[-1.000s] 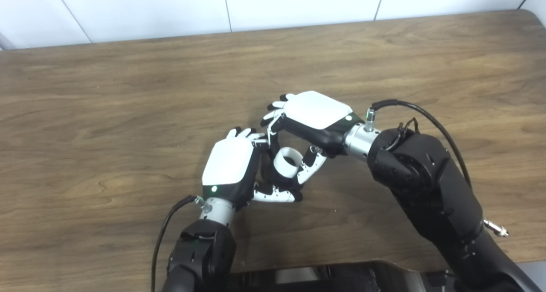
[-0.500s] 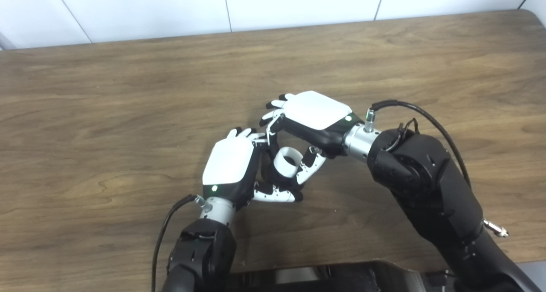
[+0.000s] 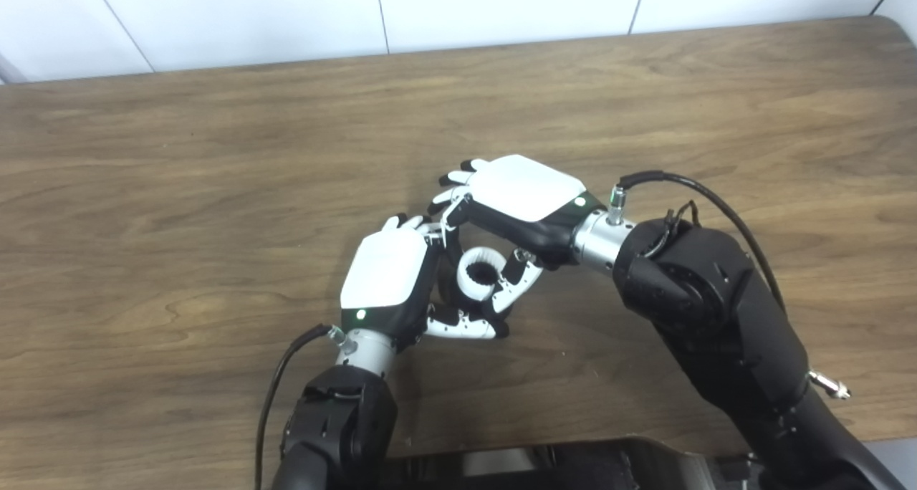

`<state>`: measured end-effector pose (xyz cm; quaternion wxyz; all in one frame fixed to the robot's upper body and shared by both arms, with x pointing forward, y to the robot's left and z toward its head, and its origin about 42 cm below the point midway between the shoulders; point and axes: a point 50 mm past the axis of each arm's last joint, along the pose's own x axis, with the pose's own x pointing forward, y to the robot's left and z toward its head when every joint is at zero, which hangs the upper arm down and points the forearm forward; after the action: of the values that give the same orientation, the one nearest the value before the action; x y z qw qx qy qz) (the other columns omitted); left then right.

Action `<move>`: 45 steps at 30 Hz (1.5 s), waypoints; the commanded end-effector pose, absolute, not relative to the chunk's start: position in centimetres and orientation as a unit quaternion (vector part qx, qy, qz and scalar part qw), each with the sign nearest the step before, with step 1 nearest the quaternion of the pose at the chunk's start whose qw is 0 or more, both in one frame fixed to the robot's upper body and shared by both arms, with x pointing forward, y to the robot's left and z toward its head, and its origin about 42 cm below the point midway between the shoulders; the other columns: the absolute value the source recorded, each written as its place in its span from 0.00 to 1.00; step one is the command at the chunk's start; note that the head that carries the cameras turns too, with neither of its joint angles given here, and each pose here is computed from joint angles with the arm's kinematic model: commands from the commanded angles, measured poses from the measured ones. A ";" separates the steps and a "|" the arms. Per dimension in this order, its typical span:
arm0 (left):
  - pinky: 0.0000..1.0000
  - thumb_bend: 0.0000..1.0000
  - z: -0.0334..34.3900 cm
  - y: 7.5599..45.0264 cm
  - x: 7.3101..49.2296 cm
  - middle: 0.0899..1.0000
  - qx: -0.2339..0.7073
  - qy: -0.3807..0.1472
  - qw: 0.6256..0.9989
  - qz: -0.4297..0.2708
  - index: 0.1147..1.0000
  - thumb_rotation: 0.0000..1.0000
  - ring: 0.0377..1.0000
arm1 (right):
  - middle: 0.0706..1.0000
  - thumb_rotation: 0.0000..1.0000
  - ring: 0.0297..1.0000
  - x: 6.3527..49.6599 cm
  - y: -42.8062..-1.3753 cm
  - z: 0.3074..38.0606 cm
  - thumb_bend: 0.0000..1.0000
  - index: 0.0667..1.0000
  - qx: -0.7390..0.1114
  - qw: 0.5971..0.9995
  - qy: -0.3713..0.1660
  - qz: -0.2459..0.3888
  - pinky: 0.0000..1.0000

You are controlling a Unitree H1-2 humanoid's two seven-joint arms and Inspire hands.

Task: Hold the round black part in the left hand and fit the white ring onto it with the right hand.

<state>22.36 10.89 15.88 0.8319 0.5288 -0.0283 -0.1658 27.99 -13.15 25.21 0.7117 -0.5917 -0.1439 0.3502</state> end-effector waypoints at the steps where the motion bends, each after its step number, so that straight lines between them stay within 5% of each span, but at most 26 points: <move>1: 0.97 0.52 15.6 10.4 22.1 0.80 0.525 -0.019 0.830 -0.188 0.42 0.06 0.90 | 0.83 0.13 0.94 27.8 -12.7 27.0 0.52 0.45 -0.590 0.710 -0.190 0.335 1.00; 45: 0.97 0.52 15.9 10.1 22.3 0.80 0.525 -0.026 0.831 -0.185 0.42 0.05 0.90 | 0.84 0.14 0.95 28.2 -13.1 24.9 0.52 0.45 -0.597 0.709 -0.161 0.339 1.00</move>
<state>22.36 10.87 16.04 0.8296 0.5319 -0.0284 -0.1671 28.03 -13.17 24.32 0.7106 -0.5940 -0.1435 0.3486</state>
